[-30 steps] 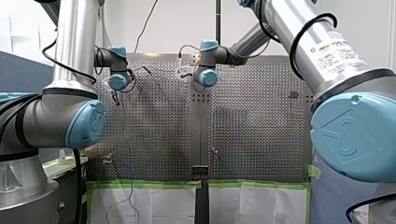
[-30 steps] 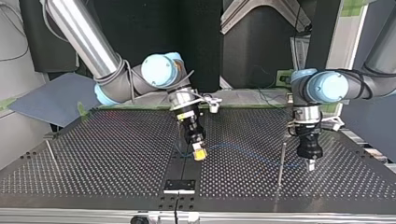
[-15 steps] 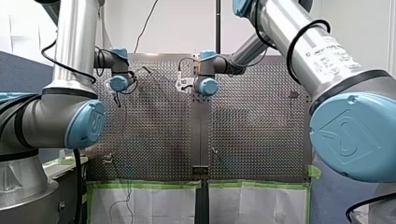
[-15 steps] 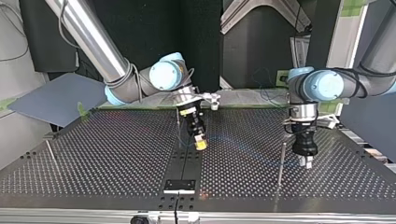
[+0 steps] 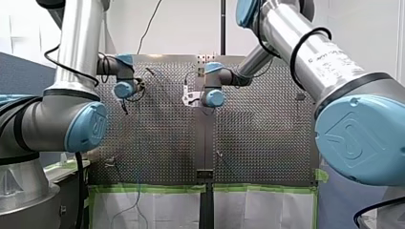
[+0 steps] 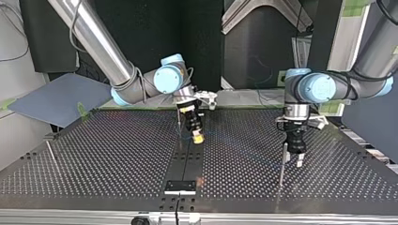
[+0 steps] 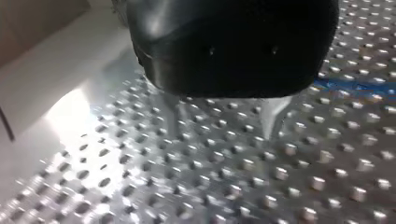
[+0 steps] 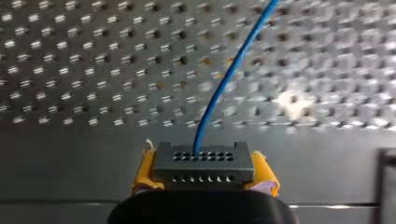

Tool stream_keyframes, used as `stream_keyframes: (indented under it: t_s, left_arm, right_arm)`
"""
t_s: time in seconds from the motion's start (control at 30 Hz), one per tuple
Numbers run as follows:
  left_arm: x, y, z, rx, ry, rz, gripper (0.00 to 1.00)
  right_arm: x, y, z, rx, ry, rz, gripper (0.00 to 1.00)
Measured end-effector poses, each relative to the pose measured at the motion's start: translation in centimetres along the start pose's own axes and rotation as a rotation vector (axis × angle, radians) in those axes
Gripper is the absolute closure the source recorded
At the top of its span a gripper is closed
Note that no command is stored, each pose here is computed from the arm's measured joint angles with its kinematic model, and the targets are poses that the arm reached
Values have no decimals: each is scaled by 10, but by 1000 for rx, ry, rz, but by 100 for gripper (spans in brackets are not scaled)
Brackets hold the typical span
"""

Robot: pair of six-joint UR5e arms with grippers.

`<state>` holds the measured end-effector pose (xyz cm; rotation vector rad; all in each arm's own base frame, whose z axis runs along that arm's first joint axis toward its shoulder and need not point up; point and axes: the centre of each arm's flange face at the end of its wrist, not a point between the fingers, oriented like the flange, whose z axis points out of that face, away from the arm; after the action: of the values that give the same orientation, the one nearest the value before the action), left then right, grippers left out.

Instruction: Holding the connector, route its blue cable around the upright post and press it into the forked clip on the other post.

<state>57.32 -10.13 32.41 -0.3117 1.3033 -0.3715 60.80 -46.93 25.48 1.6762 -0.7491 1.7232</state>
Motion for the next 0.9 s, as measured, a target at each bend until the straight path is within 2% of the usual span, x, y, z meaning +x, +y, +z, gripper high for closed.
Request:
stream_keyframes:
  t_s: [0.2,0.47,0.67,0.9]
  left_arm:
    - [4,2,-2,-31,5,0,0]
    - [7,-2,-3,-30,10,-1,0]
    - [8,-4,-4,-27,13,-2,0]
    - [9,-5,-4,-27,17,-3,0]
  right_arm:
    - [-25,10,-7,-24,-15,6,100]
    - [-60,28,-21,-65,-26,20,100]
    - [-82,34,-35,-78,-51,24,100]
    - [-104,61,-48,-158,-61,25,100]
